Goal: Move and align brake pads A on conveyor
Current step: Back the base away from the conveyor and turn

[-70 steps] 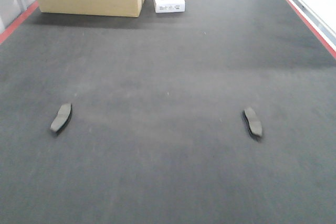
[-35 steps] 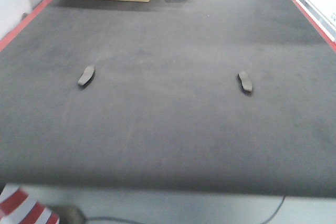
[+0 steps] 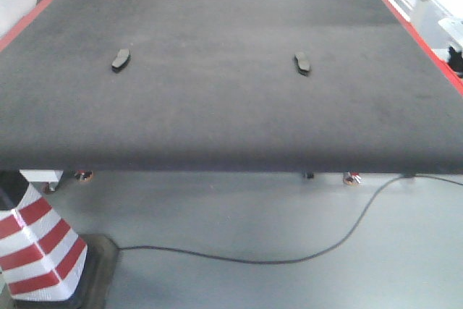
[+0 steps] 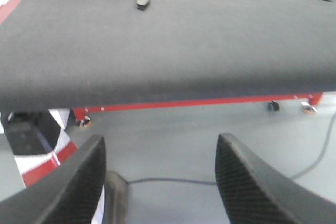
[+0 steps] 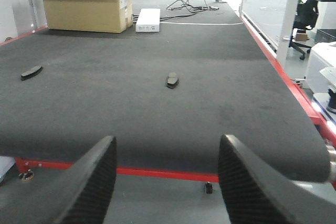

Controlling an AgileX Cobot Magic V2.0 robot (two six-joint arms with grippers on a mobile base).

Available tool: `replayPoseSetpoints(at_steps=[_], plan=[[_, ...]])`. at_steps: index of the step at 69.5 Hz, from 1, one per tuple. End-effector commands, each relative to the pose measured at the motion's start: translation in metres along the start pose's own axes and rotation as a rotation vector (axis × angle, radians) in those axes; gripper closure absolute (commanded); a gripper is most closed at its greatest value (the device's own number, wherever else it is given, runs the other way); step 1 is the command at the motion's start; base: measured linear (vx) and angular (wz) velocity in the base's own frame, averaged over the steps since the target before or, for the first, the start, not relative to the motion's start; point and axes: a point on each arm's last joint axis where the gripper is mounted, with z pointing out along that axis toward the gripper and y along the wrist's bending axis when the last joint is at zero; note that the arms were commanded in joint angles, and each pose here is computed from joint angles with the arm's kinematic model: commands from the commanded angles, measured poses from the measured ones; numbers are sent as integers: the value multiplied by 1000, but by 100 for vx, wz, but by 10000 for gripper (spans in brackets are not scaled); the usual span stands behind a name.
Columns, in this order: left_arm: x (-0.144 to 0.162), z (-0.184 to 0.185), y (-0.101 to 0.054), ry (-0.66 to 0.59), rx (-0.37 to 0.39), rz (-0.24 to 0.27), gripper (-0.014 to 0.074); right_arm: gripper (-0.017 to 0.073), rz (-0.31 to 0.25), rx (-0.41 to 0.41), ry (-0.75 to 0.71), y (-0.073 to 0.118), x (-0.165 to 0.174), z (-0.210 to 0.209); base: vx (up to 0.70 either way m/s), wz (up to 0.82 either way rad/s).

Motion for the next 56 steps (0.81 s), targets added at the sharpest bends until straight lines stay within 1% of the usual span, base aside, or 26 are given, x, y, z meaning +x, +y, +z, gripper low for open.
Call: replayPoseSetpoints(at_steps=[1, 33, 44, 56], plan=[[-15, -2, 1, -95, -8, -20, 144, 144, -14, -4, -85, 0, -14, -1, -37, -12], [-15, -2, 1, -95, -8, -20, 144, 144, -14, -4, -85, 0, -14, -1, -31, -7], [-15, -2, 1, -95, -8, -20, 144, 144, -14, -4, -85, 0, -14, -1, -21, -43], [-15, -2, 1, -95, -8, -20, 144, 144, -14, -3, -81, 0, -14, -1, -18, -67]])
